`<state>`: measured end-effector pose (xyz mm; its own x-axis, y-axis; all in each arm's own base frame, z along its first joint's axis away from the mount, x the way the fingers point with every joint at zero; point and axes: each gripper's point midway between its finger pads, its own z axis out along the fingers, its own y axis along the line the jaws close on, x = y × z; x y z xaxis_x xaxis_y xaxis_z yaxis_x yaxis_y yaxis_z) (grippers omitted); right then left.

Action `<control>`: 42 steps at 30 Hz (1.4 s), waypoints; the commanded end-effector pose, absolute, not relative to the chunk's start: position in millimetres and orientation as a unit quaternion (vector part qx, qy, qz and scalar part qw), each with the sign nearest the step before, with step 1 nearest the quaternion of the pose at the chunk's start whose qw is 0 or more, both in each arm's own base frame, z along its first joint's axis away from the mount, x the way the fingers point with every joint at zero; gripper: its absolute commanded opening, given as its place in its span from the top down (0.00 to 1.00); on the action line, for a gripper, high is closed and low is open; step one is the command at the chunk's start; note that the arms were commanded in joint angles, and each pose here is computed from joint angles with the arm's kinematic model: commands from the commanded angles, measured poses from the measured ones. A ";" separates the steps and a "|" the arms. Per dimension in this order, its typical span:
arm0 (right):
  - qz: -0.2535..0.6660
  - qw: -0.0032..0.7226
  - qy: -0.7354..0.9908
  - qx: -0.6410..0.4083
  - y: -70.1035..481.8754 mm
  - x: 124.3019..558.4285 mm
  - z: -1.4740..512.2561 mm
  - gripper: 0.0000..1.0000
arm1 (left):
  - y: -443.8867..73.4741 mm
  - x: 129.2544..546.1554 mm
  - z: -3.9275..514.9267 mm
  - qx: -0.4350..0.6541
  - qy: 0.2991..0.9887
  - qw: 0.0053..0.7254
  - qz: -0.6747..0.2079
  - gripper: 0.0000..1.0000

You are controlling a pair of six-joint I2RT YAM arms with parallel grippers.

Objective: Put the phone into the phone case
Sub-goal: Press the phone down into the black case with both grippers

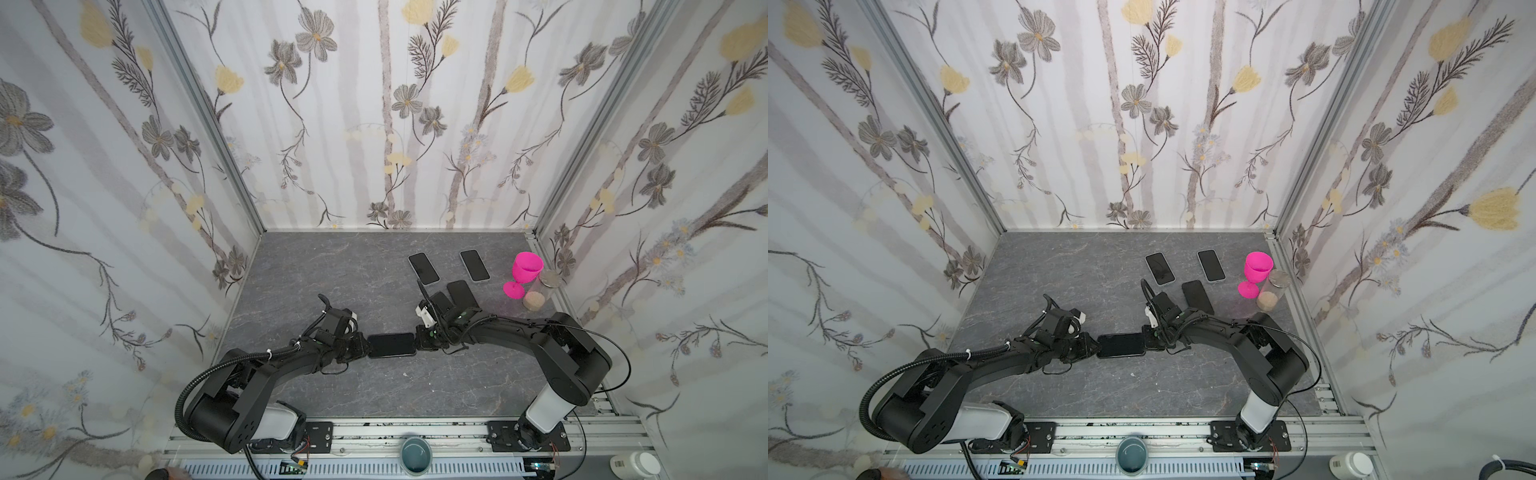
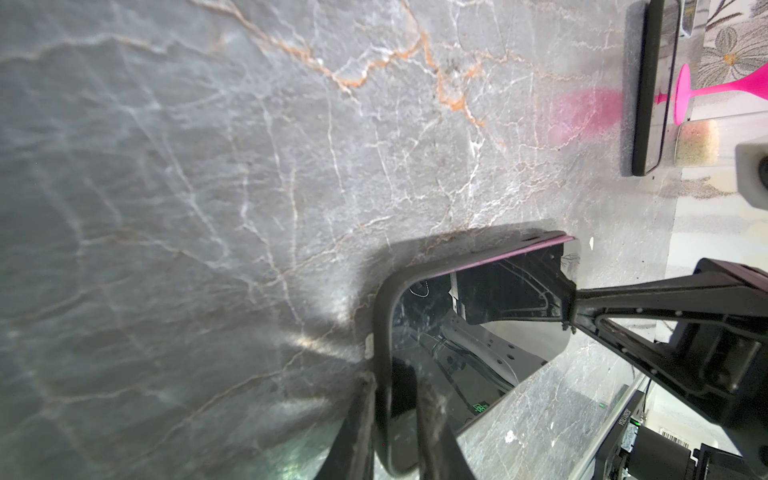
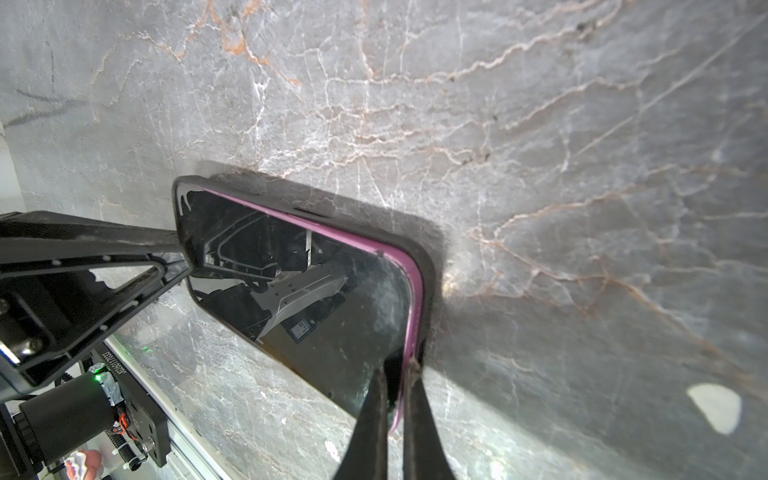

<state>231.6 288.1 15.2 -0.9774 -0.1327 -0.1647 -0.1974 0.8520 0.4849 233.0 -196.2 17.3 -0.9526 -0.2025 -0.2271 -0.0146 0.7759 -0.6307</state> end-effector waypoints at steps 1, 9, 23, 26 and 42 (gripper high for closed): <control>0.186 0.028 0.977 -0.098 264.0 211.7 -27.2 0.94 | -201.1 225.9 15.4 -0.050 0.930 0.128 -0.340 0.80; 0.149 0.017 0.983 -0.104 252.0 207.4 -43.1 0.94 | -198.3 225.1 12.3 -0.050 0.934 0.128 -0.331 0.80; 0.119 0.014 0.986 -0.116 246.7 205.6 -51.9 0.95 | -197.9 225.7 13.4 -0.049 0.934 0.130 -0.330 0.81; 0.112 0.015 0.986 -0.120 246.5 206.9 -51.8 0.94 | -197.8 225.8 13.3 -0.049 0.934 0.130 -0.330 0.81; 0.150 0.108 0.973 -0.140 285.8 254.5 36.8 0.73 | -191.6 245.3 38.7 -0.041 0.931 0.180 -0.314 0.78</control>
